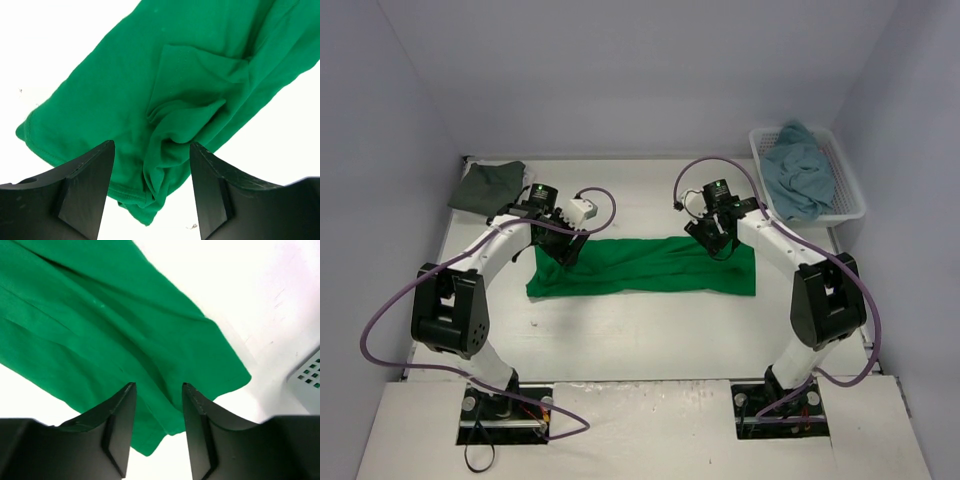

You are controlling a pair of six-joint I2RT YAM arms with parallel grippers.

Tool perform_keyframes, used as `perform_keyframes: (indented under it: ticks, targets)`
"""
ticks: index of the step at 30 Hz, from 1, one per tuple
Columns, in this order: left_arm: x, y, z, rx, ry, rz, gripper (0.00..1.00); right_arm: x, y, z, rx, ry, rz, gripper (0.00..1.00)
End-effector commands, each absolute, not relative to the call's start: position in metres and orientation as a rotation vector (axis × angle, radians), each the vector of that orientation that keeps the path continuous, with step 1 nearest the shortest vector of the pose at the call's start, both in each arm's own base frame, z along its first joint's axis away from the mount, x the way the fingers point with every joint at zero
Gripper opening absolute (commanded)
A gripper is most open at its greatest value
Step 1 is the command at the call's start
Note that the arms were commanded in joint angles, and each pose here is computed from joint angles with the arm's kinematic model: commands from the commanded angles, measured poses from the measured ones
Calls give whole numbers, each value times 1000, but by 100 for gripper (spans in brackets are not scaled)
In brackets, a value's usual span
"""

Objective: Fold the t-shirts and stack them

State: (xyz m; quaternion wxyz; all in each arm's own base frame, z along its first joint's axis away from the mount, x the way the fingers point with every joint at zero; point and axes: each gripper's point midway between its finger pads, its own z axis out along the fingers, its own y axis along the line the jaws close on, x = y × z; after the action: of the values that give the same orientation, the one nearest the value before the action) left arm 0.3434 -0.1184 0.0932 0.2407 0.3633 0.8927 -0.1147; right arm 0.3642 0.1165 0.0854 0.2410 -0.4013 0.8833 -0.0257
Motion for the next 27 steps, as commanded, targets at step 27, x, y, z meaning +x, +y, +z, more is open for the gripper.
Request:
perform_keyframes:
  ticks: [27]
  targets:
    - [359, -124, 69, 1022, 2463, -338, 56, 355, 111, 57, -1213, 2405, -36, 24]
